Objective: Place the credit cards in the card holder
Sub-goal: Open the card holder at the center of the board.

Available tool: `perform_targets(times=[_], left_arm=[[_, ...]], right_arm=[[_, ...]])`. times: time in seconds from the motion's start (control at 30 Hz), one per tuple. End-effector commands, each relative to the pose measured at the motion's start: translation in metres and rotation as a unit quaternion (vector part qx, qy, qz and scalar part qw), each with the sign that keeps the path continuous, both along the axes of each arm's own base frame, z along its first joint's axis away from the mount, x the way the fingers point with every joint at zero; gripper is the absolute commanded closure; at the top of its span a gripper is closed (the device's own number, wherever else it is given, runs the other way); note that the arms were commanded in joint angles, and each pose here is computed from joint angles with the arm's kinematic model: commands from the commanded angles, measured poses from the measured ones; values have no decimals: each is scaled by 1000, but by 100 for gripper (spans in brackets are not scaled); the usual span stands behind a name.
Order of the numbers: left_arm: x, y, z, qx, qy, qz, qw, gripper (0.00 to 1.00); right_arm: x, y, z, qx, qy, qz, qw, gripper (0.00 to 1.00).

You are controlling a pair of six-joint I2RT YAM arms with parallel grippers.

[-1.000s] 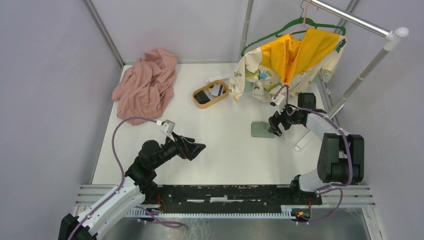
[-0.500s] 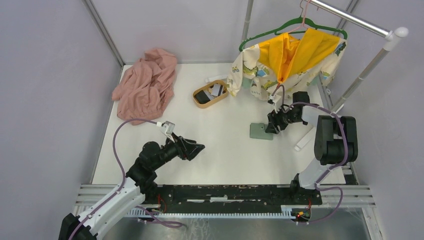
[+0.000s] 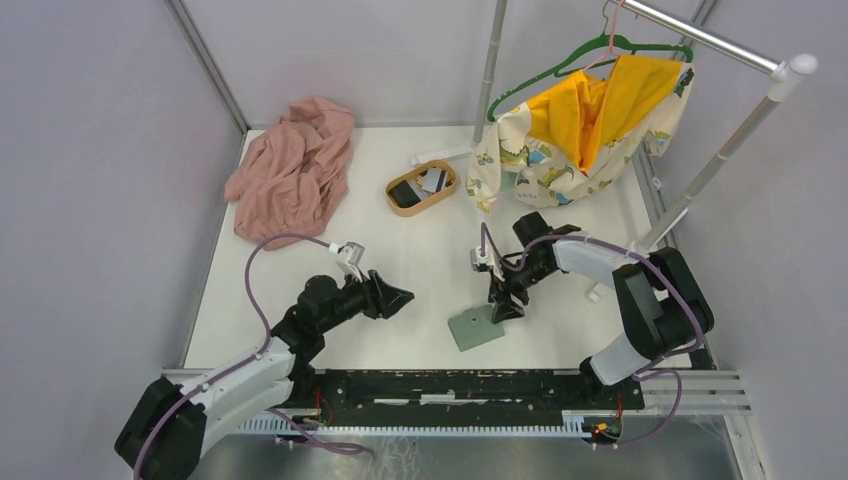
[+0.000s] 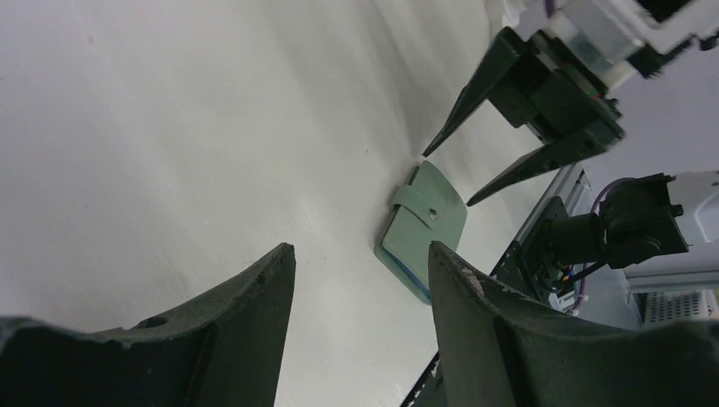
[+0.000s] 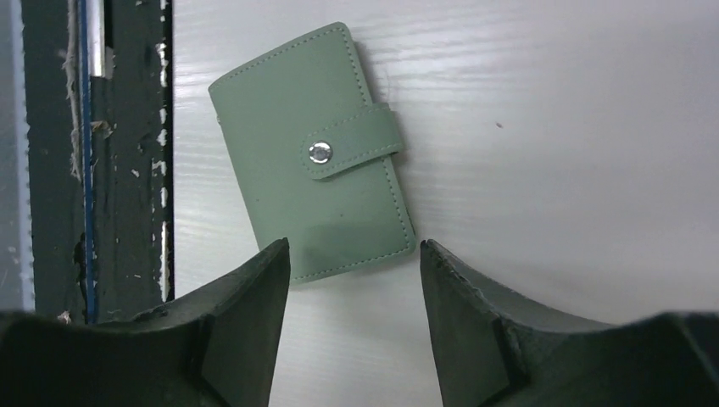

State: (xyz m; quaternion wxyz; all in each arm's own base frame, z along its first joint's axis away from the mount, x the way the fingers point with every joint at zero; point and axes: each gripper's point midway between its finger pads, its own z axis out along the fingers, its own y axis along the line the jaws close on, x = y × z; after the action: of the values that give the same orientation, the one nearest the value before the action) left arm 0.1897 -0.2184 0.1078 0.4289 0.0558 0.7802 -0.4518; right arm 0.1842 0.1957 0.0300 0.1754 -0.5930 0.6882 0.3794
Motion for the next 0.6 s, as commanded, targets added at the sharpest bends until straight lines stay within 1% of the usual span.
perform_targets(times=[0.0, 0.1, 0.17, 0.23, 0.27, 0.33, 0.4, 0.47, 0.5, 0.57], left_arm=[[2, -14, 10, -30, -4, -16, 999, 36], [-2, -20, 0, -20, 19, -21, 999, 38], [-7, -25, -7, -15, 35, -21, 999, 41], [-9, -28, -14, -3, 52, -2, 999, 49], [-13, -32, -17, 3, 62, 3, 998, 52], [-19, -39, -21, 6, 80, 17, 997, 53], [-24, -49, -22, 1, 96, 33, 995, 55], [-29, -58, -30, 1, 126, 51, 991, 55], [-32, -63, -33, 1, 140, 54, 989, 55], [-34, -73, -37, -2, 160, 62, 985, 55]], right_arm=[[-4, 8, 24, 37, -75, 73, 994, 35], [12, 5, 37, 37, -171, 83, 981, 32], [5, 8, 46, 73, -246, 125, 958, 24], [-12, 11, 46, 109, -283, 178, 936, 14], [-19, 12, 43, 117, -288, 195, 930, 13], [-24, 10, 32, 105, -272, 210, 933, 15], [-15, 7, 23, 72, -251, 191, 946, 22], [-7, 7, 19, 50, -233, 169, 956, 28], [-3, 7, 17, 39, -231, 157, 959, 29], [0, 5, 13, 24, -243, 152, 958, 30]])
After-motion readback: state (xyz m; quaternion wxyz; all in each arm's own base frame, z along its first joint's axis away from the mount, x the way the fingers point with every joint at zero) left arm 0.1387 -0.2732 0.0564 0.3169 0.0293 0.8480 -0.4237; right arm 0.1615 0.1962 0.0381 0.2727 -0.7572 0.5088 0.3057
